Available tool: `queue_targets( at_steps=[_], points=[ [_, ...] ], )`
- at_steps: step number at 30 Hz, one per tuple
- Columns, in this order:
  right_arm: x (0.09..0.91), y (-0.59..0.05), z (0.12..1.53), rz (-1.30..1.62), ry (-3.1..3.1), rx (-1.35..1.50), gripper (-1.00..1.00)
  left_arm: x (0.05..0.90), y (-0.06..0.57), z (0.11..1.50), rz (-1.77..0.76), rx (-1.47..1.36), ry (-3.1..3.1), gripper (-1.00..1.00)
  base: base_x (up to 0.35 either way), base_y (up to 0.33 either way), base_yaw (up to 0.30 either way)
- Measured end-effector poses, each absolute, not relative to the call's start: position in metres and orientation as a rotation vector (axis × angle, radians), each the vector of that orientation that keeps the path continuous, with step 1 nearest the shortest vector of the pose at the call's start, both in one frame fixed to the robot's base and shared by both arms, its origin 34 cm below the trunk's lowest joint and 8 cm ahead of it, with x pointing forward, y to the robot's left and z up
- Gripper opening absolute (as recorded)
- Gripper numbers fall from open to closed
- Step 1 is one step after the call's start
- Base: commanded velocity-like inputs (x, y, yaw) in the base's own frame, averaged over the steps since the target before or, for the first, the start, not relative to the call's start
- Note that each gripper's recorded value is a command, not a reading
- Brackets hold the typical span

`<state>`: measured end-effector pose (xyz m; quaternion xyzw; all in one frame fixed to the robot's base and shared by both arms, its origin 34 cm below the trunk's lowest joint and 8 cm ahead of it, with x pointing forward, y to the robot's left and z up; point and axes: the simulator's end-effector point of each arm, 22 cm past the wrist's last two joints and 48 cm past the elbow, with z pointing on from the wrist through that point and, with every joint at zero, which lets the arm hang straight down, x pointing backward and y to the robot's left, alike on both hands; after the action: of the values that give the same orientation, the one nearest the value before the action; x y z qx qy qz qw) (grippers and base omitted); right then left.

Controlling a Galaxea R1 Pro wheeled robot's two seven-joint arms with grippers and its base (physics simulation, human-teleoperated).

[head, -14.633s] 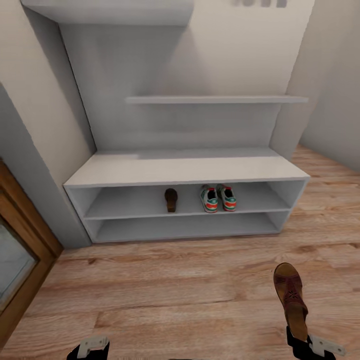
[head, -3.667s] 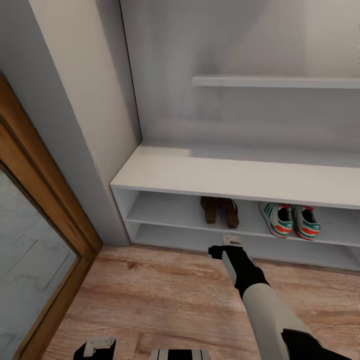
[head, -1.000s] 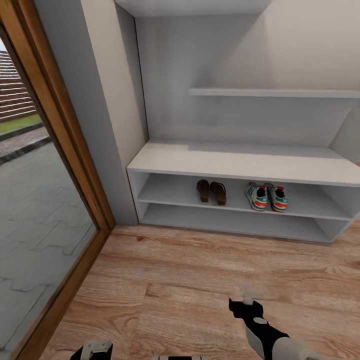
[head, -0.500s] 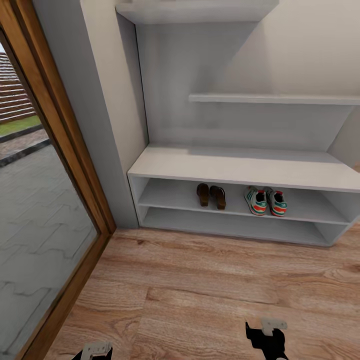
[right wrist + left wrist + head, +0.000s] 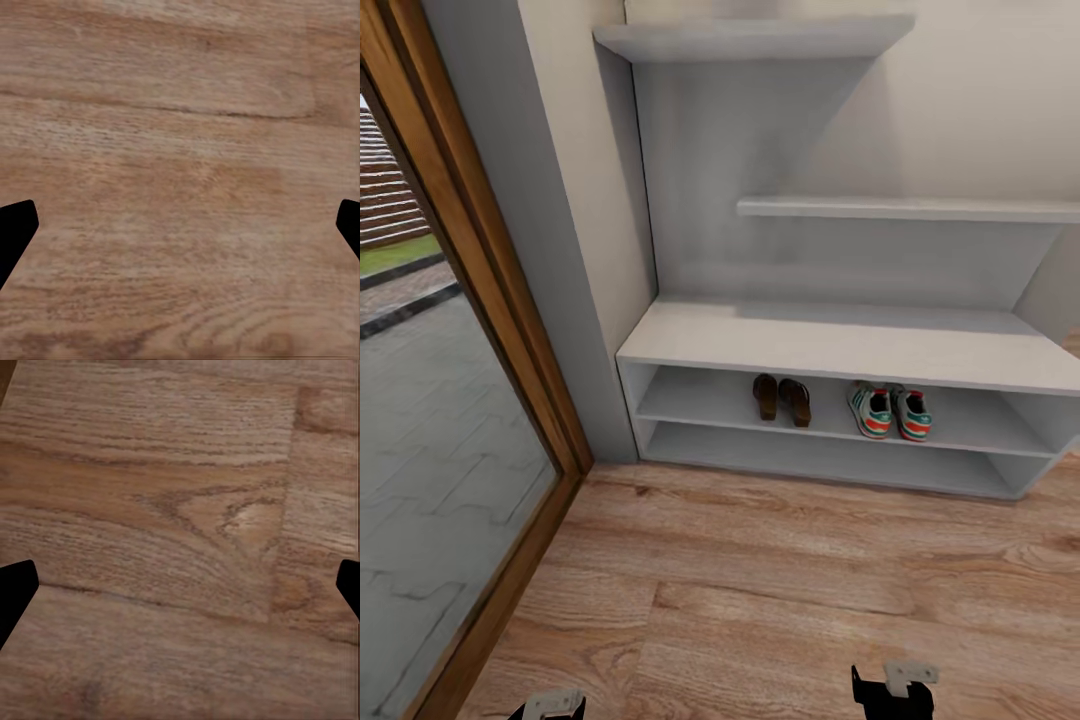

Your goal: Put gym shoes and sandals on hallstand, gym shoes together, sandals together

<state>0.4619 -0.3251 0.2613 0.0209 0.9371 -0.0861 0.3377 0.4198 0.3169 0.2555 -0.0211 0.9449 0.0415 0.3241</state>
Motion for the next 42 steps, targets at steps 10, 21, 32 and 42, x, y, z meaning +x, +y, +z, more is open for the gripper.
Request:
queue_targets(
  at_steps=[10,21,32,42],
  points=[
    [0.442,-0.319,0.273,-0.216,2.491,0.052,1.00,0.425,0.318,0.277,0.111,-0.057,2.478,1.00,0.000,0.000,0.000],
    [0.436,-0.319,0.293,-0.216,2.506,0.051,1.00,0.430,0.317,0.301,0.110,-0.058,2.478,1.00,0.000,0.000,0.000],
    [0.439,-0.319,0.316,-0.217,2.509,0.050,1.00,0.434,0.311,0.324,0.099,-0.058,2.479,1.00,0.000,0.000,0.000],
    [0.439,-0.319,0.318,-0.217,2.509,0.050,1.00,0.435,0.311,0.326,0.099,-0.060,2.478,1.00,0.000,0.000,0.000]
  ],
)
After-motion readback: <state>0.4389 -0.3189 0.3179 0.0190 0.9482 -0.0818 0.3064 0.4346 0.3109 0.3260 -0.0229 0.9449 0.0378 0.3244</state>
